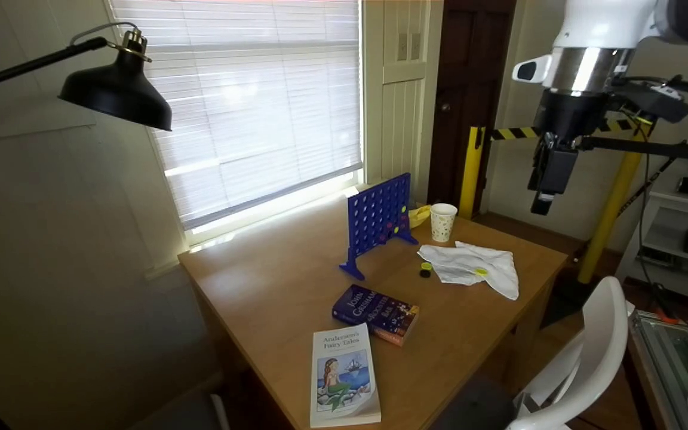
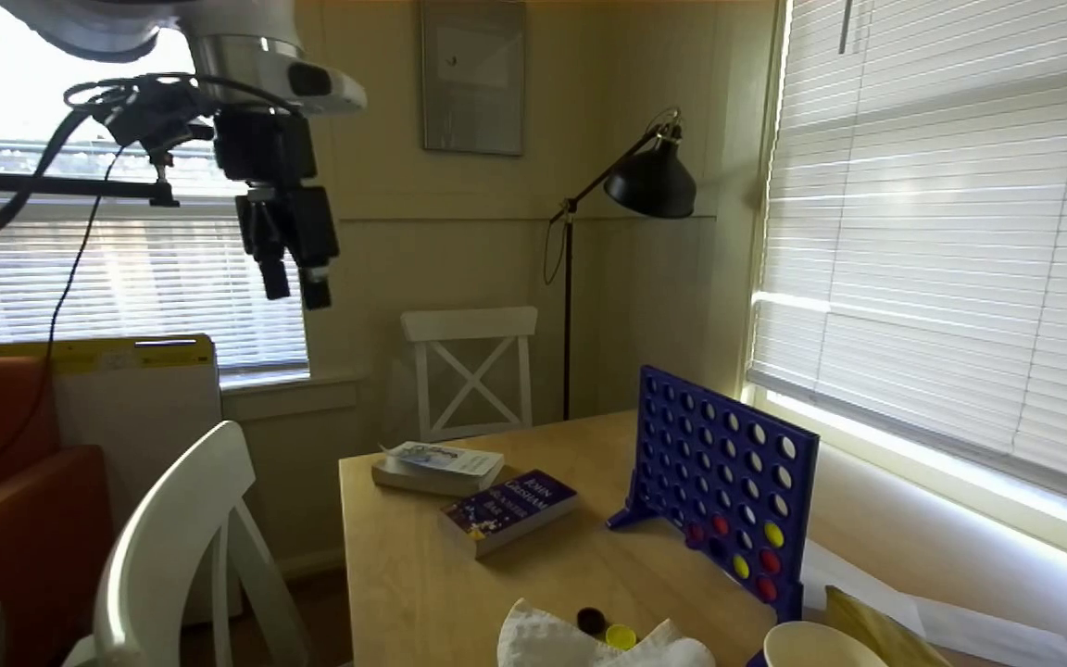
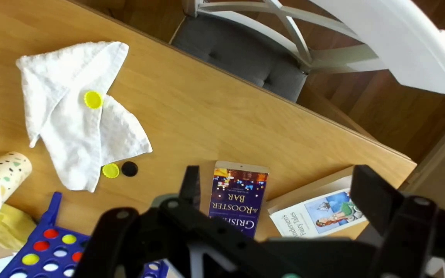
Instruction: Put the green chip into the connect four game
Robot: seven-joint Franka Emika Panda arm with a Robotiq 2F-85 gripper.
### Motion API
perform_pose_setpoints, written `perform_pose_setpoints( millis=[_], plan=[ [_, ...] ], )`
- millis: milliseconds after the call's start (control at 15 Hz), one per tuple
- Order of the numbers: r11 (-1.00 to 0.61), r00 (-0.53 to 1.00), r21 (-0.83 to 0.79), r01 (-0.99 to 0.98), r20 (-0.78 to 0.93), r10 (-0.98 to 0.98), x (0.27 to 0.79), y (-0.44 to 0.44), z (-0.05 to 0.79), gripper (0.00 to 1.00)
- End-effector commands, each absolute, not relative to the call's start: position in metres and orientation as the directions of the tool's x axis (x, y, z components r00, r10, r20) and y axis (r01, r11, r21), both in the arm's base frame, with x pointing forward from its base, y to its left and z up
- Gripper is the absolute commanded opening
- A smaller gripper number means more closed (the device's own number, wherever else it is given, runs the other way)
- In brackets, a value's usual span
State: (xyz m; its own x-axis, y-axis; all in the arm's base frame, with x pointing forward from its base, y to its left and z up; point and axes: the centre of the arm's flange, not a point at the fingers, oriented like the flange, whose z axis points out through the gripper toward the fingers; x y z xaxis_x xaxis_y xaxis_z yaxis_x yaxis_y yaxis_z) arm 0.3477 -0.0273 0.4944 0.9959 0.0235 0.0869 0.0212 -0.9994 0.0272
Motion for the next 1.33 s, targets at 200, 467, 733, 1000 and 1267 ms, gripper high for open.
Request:
perform_pose_setpoints(
  millis=[200,467,733,1000,1267],
  plan=[
    [-0.996,0.997,-0.062,0.064,-0.025,0.066,0.402,-0.123,0.417,1.00],
    [-0.998,1.000,-0.061,0.015,-0.017,0.016,0.428,-0.166,0.373,1.00],
    [-0.999,0.999,-0.025,-0.020,-0.041,-0.019,0.416,-0.173,0.361,1.00],
    [-0.999,0.997,-0.015,-0.029,-0.065,-0.028,0.428,-0.181,0.350,1.00],
    [-1.000,0.996,0.009,-0.024,-0.080,-0.025,0.436,-0.184,0.340,1.00]
  ],
)
